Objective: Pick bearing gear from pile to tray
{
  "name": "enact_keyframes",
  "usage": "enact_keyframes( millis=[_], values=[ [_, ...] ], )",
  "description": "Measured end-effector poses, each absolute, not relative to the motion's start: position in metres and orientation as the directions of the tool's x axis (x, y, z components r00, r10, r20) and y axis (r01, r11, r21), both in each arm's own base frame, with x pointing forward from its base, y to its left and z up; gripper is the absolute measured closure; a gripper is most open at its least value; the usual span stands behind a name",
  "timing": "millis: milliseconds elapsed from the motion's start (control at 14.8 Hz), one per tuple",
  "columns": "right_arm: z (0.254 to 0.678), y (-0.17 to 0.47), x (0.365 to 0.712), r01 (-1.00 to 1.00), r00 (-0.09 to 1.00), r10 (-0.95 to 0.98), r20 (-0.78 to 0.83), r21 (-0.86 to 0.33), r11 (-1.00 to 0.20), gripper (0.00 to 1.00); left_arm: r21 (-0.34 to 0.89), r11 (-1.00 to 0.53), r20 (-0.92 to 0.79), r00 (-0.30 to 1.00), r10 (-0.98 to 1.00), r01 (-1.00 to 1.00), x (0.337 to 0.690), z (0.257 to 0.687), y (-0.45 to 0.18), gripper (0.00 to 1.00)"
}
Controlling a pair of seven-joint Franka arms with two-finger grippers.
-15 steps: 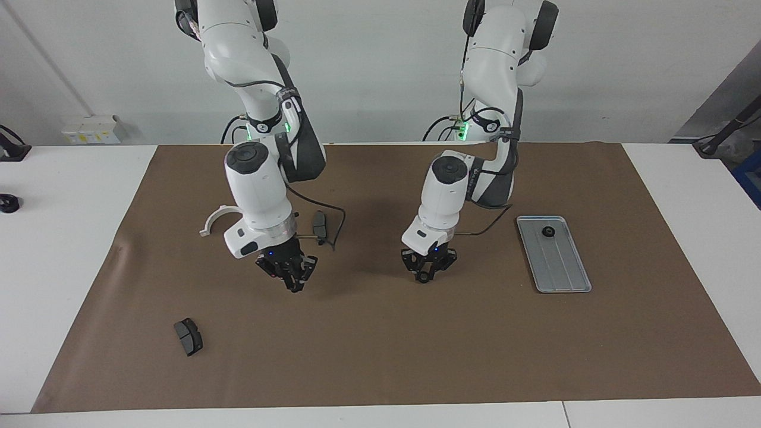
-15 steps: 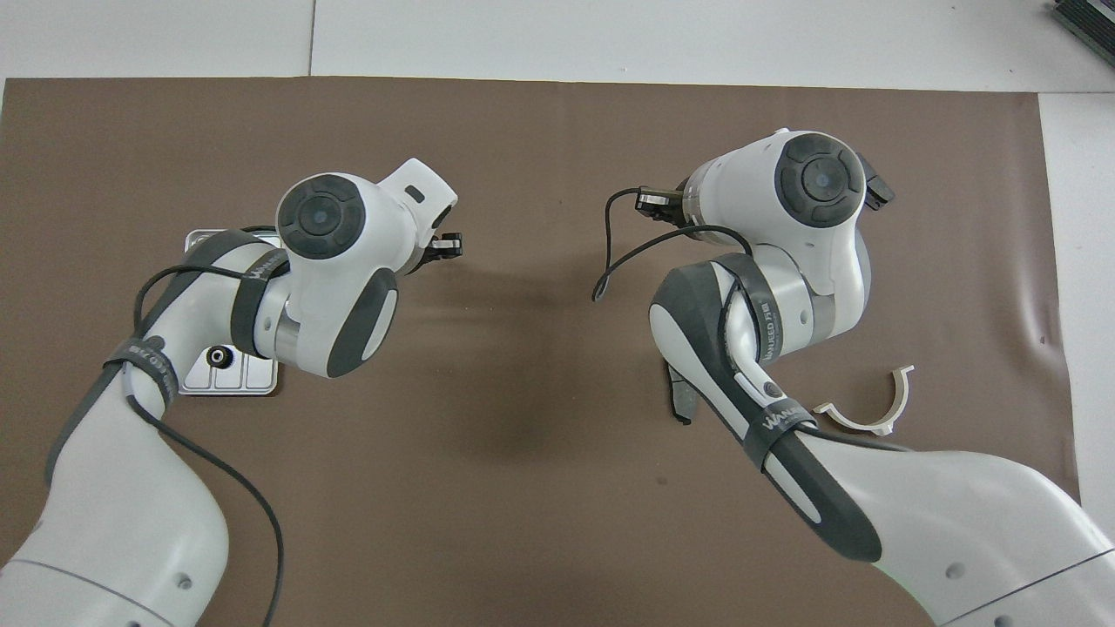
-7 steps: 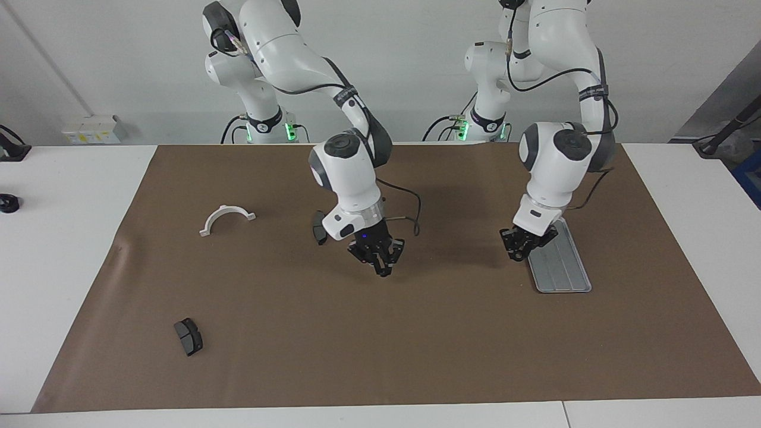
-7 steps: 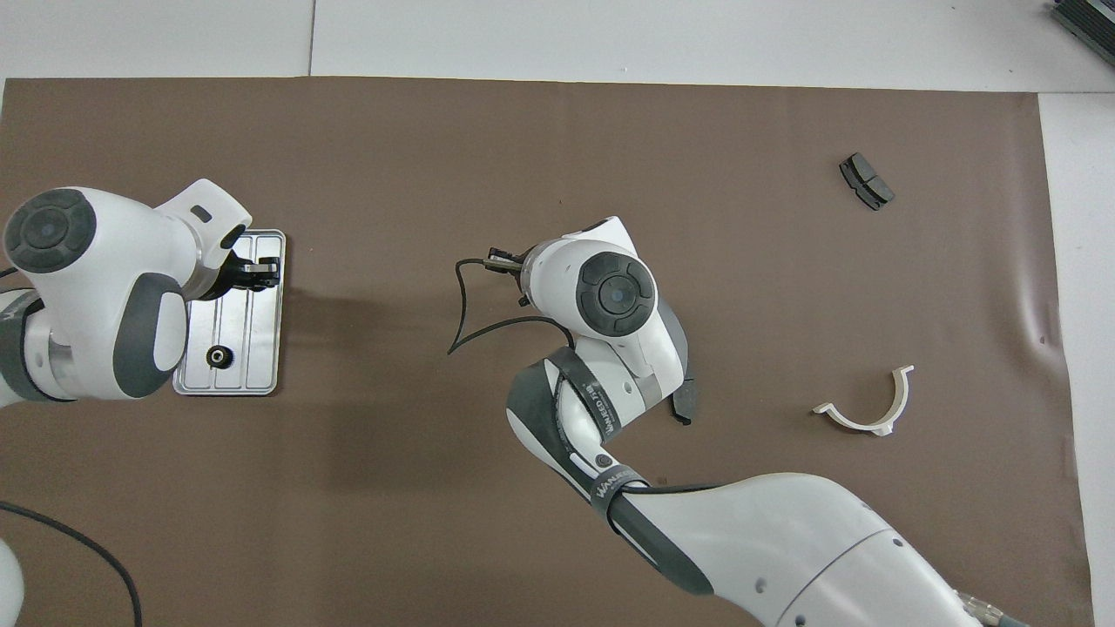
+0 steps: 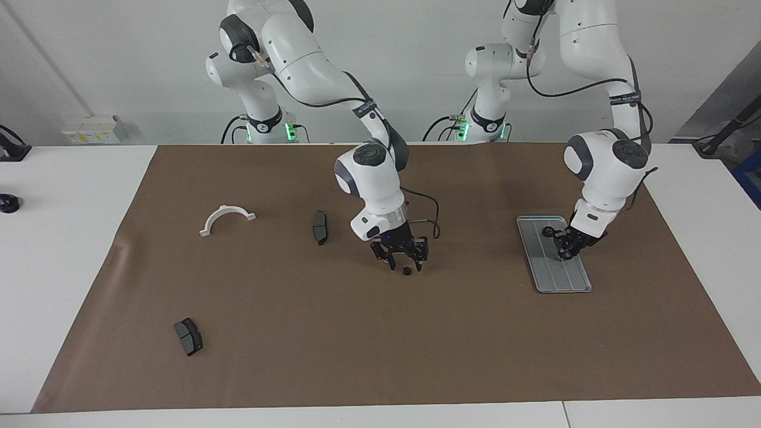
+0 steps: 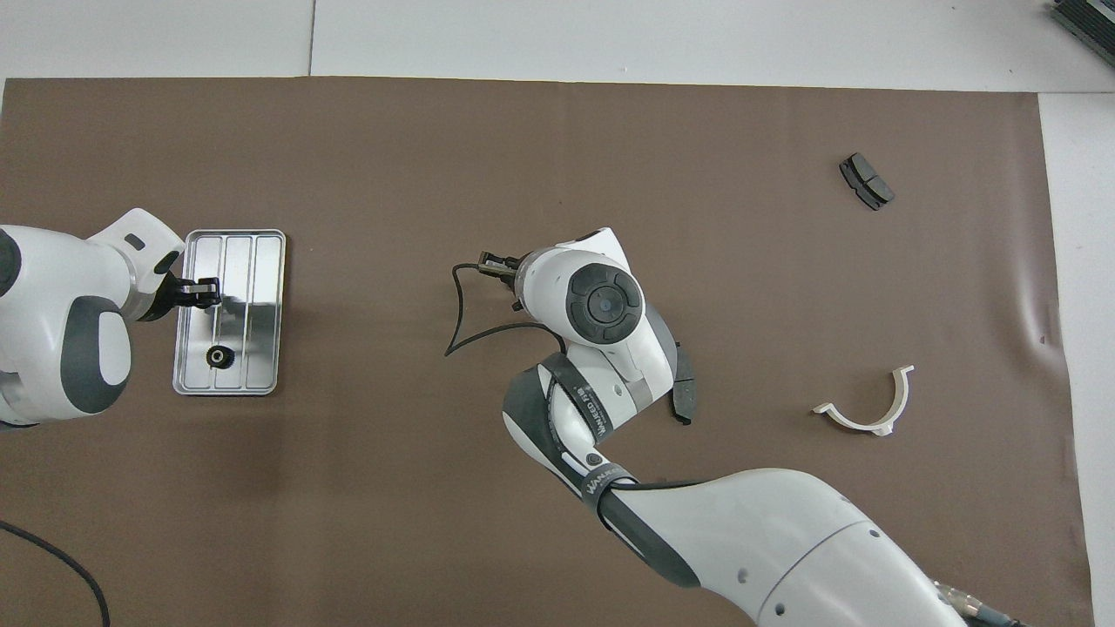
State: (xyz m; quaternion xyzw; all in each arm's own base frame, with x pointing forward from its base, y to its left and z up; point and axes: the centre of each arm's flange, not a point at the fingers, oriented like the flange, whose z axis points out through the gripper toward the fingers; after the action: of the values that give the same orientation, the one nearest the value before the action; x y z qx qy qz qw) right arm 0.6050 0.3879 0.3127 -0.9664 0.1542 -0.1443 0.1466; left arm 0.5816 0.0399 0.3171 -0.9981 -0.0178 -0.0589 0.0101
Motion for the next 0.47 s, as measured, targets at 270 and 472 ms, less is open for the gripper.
enact_keyframes(
  millis=[270, 472],
  values=[
    [0.395, 0.268, 0.655, -0.261, 0.894, -0.334, 0.299, -0.259, -0.930, 0.00, -0.002, -0.999, 0.117, 0.992, 0.039, 0.040, 0.582, 0.316, 0.034, 0.61],
    [0.441, 0.161, 0.673, -0.250, 0.903, -0.299, 0.310, -0.190, -0.950, 0.00, -0.001, -1.000, 0.135, 0.990, 0.029, 0.029, 0.586, 0.322, 0.028, 0.33]
  ],
)
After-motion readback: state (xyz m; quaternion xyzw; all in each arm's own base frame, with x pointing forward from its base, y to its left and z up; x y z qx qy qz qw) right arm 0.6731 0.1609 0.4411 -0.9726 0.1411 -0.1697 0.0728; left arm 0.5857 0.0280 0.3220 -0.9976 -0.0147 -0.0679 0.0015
